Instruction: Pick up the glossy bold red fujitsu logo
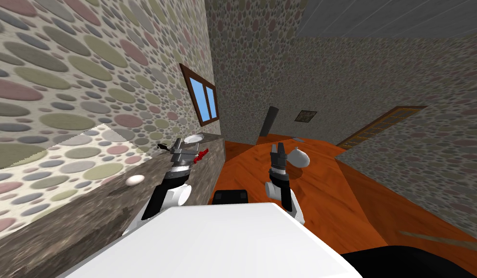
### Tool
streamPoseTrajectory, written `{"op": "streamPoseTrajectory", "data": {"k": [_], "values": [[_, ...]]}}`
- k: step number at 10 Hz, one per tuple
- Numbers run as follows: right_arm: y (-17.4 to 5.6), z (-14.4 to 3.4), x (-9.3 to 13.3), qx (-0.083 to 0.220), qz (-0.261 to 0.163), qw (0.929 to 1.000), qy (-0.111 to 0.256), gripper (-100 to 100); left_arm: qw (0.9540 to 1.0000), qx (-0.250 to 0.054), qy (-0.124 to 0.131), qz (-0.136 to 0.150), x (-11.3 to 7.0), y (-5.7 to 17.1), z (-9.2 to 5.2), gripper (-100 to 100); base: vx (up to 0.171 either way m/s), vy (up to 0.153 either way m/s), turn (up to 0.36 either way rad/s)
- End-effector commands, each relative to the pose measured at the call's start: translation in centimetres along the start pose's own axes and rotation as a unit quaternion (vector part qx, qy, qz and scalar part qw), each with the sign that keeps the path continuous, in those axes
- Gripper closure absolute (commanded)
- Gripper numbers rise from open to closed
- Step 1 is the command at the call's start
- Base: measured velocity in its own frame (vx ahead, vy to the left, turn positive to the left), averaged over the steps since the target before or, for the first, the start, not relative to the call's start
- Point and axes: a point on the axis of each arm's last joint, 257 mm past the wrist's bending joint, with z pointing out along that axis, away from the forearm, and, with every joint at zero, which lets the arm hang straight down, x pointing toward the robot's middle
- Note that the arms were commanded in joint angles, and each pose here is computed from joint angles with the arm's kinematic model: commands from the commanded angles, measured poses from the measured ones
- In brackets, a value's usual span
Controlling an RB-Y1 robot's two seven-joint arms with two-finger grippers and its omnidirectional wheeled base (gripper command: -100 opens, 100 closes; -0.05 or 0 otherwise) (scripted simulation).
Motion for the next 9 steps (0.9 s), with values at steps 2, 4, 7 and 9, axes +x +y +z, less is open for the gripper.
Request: {"op": "streamPoseTrajectory", "data": {"k": [2, 4, 7, 9], "values": [[0.0, 0.0, 0.0, 0.0, 0.0, 1.0, 0.0, 0, 0.9983, -0.036, -0.022, -0.04, -1.8, 2.2, -0.2, -100, 0.026, 0.012, 0.001], [0.0, 0.0, 0.0, 0.0, 0.0, 1.0, 0.0, 0, 0.9946, -0.064, -0.041, -0.071, -3.1, 4.0, -0.5, -100, 0.027, 0.015, 0.002], [0.0, 0.0, 0.0, 0.0, 0.0, 1.0, 0.0, 0, 0.9847, -0.106, -0.071, -0.119, -5.0, 6.8, -1.2, -100, 0.026, 0.013, 0.002], [0.0, 0.0, 0.0, 0.0, 0.0, 1.0, 0.0, 0, 0.9748, -0.134, -0.093, -0.152, -6.3, 8.7, -1.8, -100, 0.032, 0.015, 0.002]]}}
